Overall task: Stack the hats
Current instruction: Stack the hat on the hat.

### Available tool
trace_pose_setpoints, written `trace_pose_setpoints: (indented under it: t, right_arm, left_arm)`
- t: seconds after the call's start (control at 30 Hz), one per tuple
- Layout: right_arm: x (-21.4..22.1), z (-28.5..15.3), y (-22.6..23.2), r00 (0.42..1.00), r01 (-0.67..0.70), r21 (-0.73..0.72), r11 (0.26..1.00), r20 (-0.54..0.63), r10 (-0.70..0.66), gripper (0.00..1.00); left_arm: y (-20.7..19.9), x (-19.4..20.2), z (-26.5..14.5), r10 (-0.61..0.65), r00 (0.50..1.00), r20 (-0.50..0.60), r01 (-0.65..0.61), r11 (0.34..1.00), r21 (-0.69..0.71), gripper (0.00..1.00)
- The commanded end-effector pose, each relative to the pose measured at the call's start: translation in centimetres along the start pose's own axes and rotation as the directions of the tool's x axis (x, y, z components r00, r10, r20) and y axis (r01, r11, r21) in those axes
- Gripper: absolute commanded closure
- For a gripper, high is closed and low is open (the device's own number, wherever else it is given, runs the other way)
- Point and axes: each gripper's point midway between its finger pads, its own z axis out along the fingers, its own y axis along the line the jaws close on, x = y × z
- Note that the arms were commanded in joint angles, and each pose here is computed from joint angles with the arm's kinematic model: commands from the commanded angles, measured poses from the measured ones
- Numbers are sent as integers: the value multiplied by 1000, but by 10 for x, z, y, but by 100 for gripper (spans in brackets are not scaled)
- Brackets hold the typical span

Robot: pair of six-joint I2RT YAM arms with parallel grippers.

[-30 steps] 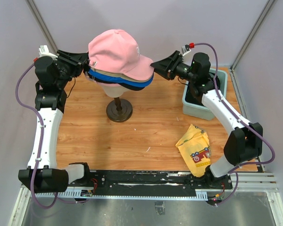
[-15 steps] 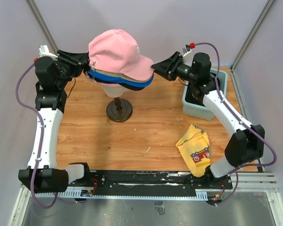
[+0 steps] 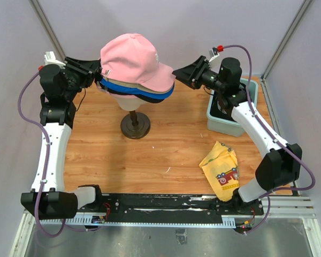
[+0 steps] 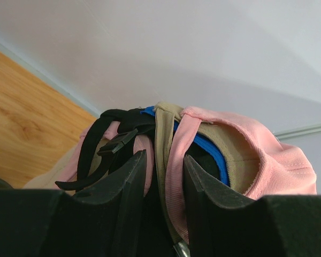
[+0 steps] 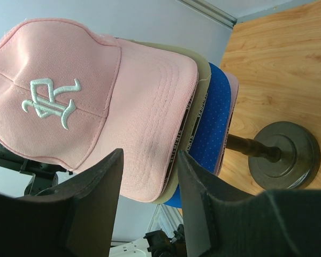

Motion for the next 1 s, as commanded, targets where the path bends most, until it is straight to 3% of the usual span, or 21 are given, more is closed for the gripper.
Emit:
trace_pose_setpoints:
  t: [0.0, 0.97]
  right_arm:
    - [1, 3, 32, 999, 43, -75, 996, 4, -43, 54]
    - [2, 4, 18, 999, 42, -36, 998, 25, -41, 54]
  left_arm:
    - [17, 11, -2, 7, 999, -41, -9, 999, -44, 62]
    - [18, 11, 2, 8, 999, -46, -10, 999, -44, 62]
